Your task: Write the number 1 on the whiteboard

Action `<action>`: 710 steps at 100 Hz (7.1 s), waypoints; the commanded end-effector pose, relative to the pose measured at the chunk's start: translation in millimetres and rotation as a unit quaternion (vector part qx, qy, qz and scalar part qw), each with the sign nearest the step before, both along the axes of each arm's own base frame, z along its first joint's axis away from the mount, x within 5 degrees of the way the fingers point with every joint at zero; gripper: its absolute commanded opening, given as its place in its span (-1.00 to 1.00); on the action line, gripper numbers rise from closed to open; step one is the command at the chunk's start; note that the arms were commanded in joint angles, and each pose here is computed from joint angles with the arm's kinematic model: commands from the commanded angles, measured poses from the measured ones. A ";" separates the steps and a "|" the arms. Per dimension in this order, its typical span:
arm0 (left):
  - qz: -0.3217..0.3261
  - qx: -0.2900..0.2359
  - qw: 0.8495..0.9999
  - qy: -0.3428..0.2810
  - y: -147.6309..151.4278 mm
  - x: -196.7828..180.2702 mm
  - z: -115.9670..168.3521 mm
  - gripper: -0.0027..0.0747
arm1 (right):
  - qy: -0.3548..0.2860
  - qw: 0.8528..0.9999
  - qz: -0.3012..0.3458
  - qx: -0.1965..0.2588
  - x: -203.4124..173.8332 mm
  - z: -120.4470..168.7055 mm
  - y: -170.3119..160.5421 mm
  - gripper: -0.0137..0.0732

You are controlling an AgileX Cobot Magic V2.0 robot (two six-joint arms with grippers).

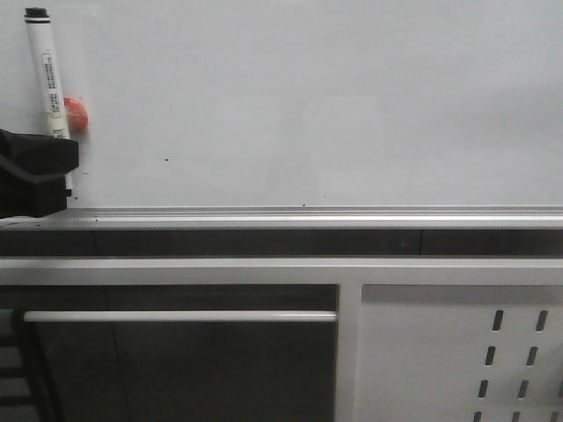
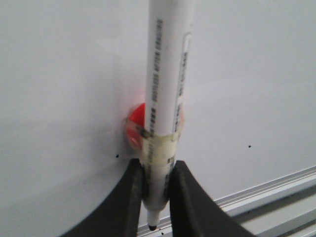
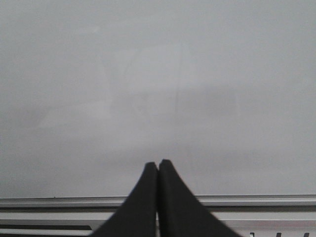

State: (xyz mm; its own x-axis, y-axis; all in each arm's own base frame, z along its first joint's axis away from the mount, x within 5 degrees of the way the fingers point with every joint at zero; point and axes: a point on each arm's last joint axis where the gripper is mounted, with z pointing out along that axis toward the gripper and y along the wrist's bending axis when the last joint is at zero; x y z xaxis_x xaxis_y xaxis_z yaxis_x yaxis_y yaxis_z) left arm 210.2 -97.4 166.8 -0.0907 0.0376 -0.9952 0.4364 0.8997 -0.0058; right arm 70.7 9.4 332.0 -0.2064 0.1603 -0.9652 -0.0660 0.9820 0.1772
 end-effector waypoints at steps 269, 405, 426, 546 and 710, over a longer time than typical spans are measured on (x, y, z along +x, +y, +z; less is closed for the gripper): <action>-0.278 0.318 0.904 -0.062 -88.7 -51.3 105.8 -0.98 | 0.190 0.874 0.446 -0.043 128.4 11.0 170.8 -0.13; -0.173 0.185 0.965 0.061 -25.9 -90.0 142.9 0.21 | 0.081 0.921 0.374 -0.077 111.2 18.3 139.6 -0.85; -0.155 0.123 0.976 0.093 -11.1 -102.9 133.7 0.13 | 0.016 0.945 0.319 -0.066 86.8 -2.6 116.7 -0.85; -0.122 0.141 0.980 0.075 -2.8 -100.8 129.6 -0.98 | -0.201 0.959 0.180 -0.087 67.1 -30.9 98.9 -0.85; -0.120 0.131 0.981 0.082 -3.0 -101.0 129.5 -0.98 | -0.117 0.959 0.218 -0.141 88.4 -72.2 142.6 -0.85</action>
State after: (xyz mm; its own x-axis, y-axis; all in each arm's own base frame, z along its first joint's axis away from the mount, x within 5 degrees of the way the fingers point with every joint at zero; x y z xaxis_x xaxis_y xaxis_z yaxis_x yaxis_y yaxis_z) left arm 109.6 -96.2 282.1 -0.2579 0.3842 -0.8865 0.6325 0.7607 0.1457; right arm 165.1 152.8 236.0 -0.0601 -0.2440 -0.9679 -0.4950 0.8494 -0.1833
